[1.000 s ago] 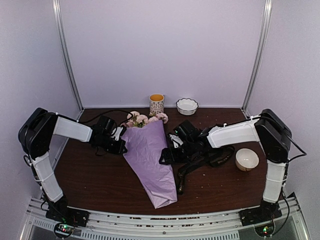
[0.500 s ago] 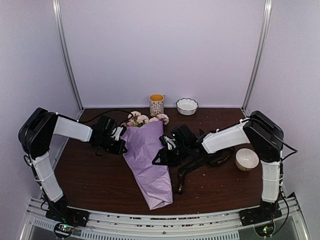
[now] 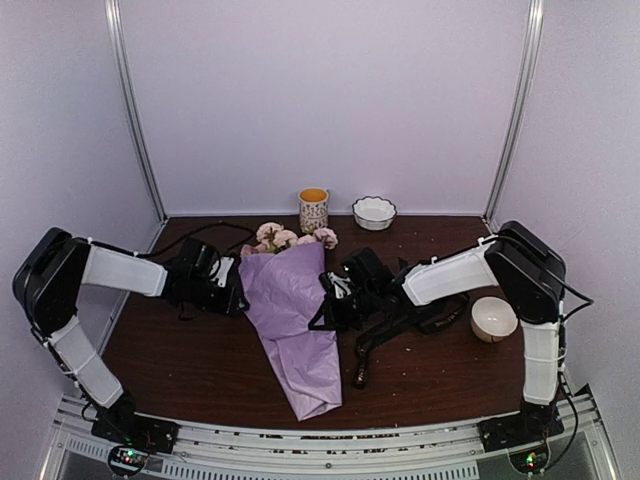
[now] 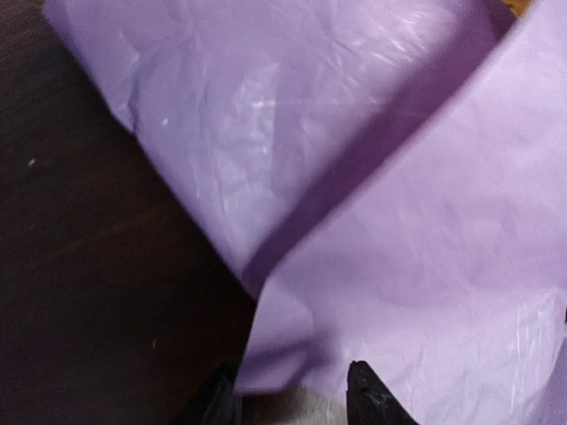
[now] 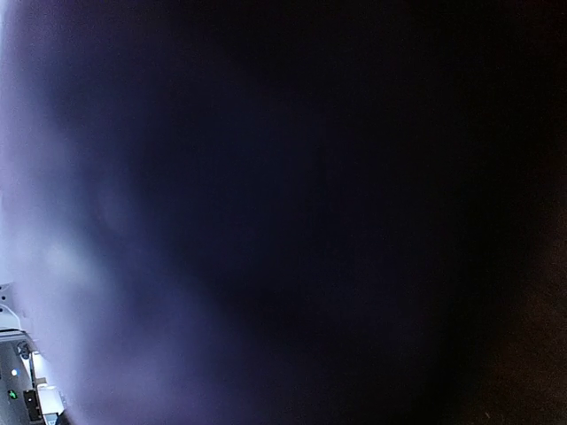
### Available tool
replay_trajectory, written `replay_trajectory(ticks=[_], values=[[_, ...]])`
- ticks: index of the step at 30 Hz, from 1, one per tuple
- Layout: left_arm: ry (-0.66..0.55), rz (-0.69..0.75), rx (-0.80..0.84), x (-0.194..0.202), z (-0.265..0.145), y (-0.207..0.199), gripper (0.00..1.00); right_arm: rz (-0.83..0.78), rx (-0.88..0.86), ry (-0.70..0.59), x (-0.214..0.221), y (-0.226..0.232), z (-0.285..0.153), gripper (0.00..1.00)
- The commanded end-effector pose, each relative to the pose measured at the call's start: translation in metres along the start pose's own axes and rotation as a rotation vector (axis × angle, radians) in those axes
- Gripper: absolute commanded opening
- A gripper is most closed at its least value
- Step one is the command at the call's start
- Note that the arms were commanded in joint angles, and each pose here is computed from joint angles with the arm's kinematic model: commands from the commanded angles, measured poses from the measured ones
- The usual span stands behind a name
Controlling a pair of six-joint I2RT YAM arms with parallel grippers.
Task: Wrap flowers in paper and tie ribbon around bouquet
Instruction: Pick up the folded bouquet from the center of the board, then adjust the ribbon at the center of the board.
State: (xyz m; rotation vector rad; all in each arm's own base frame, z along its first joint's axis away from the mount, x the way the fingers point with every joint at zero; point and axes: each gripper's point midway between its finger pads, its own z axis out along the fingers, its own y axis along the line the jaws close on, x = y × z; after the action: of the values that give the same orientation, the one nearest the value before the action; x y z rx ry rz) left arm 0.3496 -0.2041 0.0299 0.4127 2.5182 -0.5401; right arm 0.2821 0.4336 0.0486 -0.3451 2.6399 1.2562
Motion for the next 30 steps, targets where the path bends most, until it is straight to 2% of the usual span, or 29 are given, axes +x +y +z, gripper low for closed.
replay_trajectory(ticks=[1, 3, 7, 10, 15, 20, 24, 28, 30], values=[[-0.254, 0.155, -0.012, -0.035, -0.054, -0.037, 0.47, -0.001, 0.047, 0.001, -0.010, 0.001, 0.001, 0.00], [-0.335, 0.260, 0.035, -0.034, -0.080, -0.081, 0.48, -0.014, 0.068, 0.005, -0.014, 0.002, 0.000, 0.00], [-0.433, 0.447, 0.286, -0.010, -0.125, -0.187, 0.56, -0.025, 0.065, 0.026, -0.015, 0.004, 0.003, 0.00], [-0.344, 0.619, 0.388, 0.021, -0.120, -0.246, 0.56, -0.035, 0.062, 0.040, -0.016, 0.005, 0.007, 0.00], [-0.091, 0.858, 0.416, 0.088, -0.058, -0.305, 0.61, -0.069, 0.083, 0.063, -0.016, 0.001, 0.010, 0.00], [0.046, 0.910, 0.302, 0.098, -0.007, -0.315, 0.73, -0.092, 0.101, 0.071, -0.014, -0.006, 0.010, 0.00], [0.078, 0.914, 0.187, 0.096, 0.021, -0.304, 0.79, -0.111, 0.111, 0.065, -0.015, -0.007, 0.006, 0.00], [0.095, 0.918, 0.108, 0.093, 0.039, -0.299, 0.78, -0.126, 0.114, 0.061, -0.016, -0.007, 0.005, 0.00], [0.102, 0.915, 0.107, 0.096, 0.046, -0.298, 0.69, -0.132, 0.115, 0.058, -0.016, -0.006, 0.003, 0.00]])
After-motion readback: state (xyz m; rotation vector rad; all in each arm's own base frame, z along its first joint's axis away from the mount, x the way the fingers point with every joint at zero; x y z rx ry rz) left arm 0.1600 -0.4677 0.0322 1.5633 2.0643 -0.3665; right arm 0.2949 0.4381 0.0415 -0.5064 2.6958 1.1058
